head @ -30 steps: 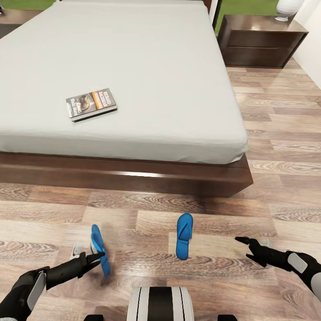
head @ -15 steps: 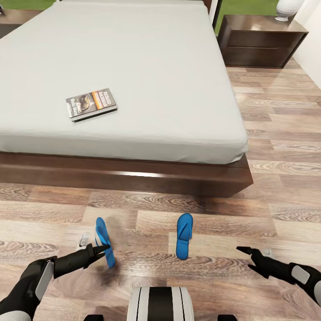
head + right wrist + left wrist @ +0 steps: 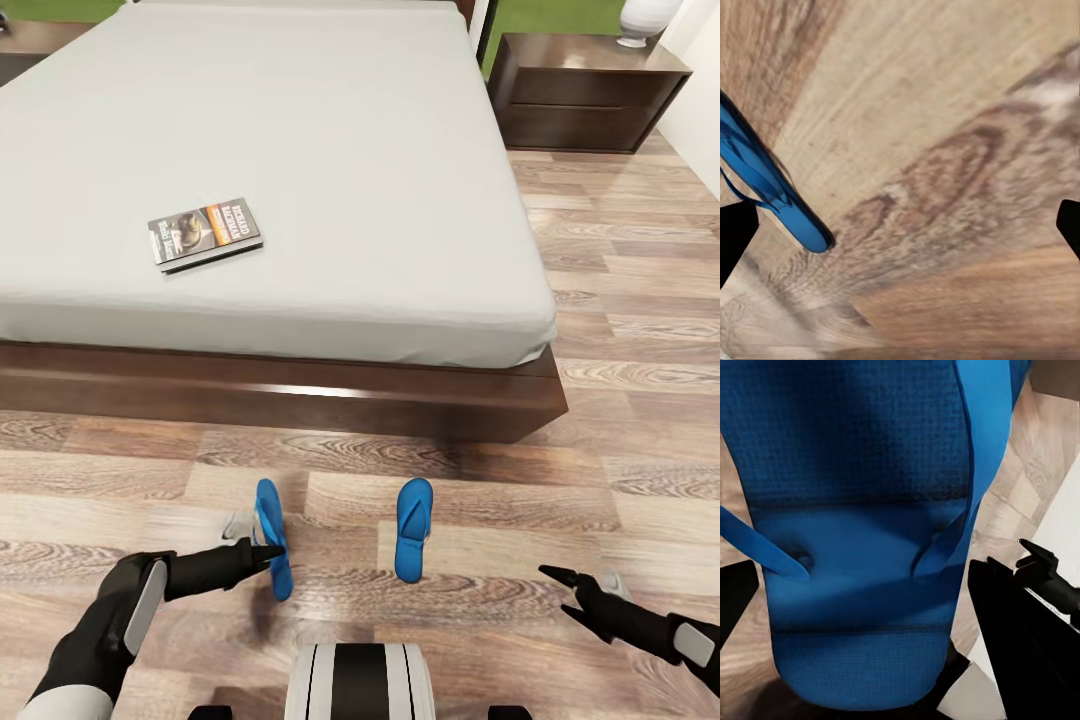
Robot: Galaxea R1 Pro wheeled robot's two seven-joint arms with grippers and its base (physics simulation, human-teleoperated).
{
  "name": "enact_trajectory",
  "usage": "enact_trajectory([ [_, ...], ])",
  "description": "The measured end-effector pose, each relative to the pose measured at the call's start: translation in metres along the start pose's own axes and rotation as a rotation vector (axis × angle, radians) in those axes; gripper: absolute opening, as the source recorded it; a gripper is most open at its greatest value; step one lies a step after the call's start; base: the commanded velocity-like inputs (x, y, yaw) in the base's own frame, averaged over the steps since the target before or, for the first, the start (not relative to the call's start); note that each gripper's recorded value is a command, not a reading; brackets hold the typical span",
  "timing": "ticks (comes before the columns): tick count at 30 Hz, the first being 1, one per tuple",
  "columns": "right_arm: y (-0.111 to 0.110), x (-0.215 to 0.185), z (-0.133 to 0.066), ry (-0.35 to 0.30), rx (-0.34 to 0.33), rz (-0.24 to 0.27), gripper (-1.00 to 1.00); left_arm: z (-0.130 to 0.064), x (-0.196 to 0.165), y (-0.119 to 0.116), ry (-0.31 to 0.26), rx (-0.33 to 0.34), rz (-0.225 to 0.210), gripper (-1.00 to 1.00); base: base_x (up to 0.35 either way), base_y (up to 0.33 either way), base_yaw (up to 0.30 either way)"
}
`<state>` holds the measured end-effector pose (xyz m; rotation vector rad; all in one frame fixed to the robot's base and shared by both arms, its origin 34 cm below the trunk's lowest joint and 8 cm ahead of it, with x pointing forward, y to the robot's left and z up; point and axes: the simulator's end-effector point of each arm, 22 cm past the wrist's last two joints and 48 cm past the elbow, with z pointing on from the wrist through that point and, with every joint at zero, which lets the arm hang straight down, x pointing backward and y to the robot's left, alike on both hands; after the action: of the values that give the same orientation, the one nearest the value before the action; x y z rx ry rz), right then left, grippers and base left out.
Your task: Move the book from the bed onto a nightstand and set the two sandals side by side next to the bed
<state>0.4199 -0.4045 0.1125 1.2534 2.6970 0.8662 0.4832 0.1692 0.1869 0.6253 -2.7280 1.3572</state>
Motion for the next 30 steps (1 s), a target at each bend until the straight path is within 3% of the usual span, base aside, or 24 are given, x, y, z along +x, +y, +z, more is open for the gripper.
enact_trajectory([
  [12,0.015,-0.001,-0.003,-0.006,-0.078,0.002,1.00,0.035,0.013,-0.010,0.015,-0.059,-0.007,-1.00,0.000,0.000,0.000],
  [25,0.015,0.000,-0.003,-0.004,-0.080,-0.012,1.00,0.033,0.001,-0.022,-0.014,-0.063,0.028,-1.00,0.000,0.000,-0.066],
  [30,0.012,-0.002,-0.003,-0.024,-0.075,-0.045,1.00,0.032,-0.004,-0.027,-0.025,-0.060,0.042,-1.00,0.000,0.000,-0.014],
])
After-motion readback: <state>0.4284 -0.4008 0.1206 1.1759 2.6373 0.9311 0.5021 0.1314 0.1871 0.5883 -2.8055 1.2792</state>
